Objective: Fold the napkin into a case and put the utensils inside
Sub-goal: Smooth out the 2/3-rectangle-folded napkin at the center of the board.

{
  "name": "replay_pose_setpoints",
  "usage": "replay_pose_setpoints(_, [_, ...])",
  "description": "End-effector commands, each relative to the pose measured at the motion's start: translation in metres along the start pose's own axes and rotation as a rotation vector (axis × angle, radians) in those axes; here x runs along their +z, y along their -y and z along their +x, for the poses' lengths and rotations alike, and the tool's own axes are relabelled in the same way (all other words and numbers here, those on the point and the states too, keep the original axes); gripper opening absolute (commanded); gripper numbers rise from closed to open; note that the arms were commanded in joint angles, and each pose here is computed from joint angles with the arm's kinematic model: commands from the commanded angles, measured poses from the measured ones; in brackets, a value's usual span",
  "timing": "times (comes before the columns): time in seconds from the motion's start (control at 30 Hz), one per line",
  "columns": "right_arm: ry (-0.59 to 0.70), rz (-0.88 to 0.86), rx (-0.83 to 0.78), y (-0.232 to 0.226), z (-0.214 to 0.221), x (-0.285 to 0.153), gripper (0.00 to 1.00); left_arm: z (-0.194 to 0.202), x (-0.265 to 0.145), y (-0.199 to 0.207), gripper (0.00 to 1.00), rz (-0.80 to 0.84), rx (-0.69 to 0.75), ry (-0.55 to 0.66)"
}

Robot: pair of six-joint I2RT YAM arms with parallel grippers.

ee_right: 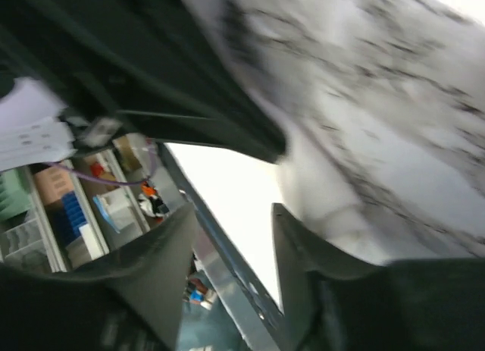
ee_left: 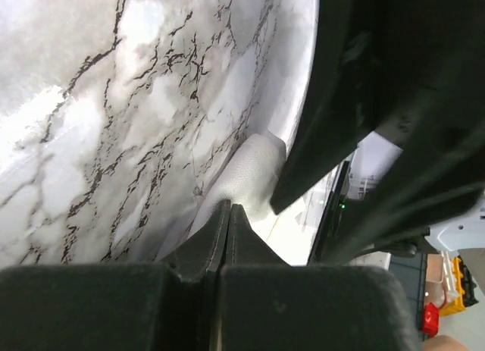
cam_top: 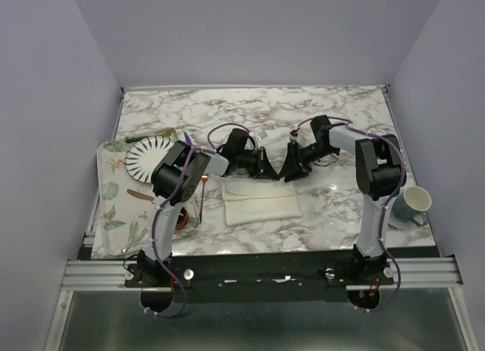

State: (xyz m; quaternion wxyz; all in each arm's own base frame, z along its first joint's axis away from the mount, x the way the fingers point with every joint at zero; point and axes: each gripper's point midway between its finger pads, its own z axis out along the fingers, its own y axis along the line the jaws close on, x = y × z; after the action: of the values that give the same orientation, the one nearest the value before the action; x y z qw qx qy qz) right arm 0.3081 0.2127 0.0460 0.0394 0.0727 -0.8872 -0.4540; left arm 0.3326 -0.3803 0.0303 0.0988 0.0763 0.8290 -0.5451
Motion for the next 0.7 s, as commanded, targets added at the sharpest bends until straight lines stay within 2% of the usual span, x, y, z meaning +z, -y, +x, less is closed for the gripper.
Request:
replay_pose_setpoints(0.0, [0.113, -0.253, -0.201, -0.074, -0.020, -0.028, 0.59, 0.033, -0.001, -0.051, 0.00, -0.114, -0.031, -0.092])
replay_pose_setpoints(0.13, [0.075, -0.291, -0.113, -0.062, -0.012, -0.017, 0.59, 0.038, 0.000, -0.048, 0.00, -0.101, -0.009, -0.114])
replay_pose_setpoints(0.27, [0.036, -0.252, -0.034, -0.038, 0.003, -0.001, 0.47, 0.036, 0.001, -0.048, 0.00, -0.105, 0.011, -0.116])
replay_pose_setpoints(0.53, [-0.035, -0.004, 0.115, 0.023, 0.030, 0.018, 0.29, 0.030, 0.004, -0.047, 0.00, -0.099, 0.047, -0.123])
replay_pose_setpoints(0.6, [-0.063, 0.064, 0.164, 0.038, 0.037, 0.020, 0.20, 0.020, 0.001, -0.042, 0.07, -0.090, 0.098, -0.109])
replay_pose_setpoints(0.63, [-0.065, 0.078, 0.167, 0.040, 0.038, 0.020, 0.18, 0.015, -0.002, -0.032, 0.19, -0.067, 0.137, -0.103])
replay_pose_setpoints(0.67, [-0.068, 0.092, 0.167, 0.043, 0.039, 0.020, 0.14, 0.009, -0.005, -0.025, 0.24, -0.052, 0.171, -0.095])
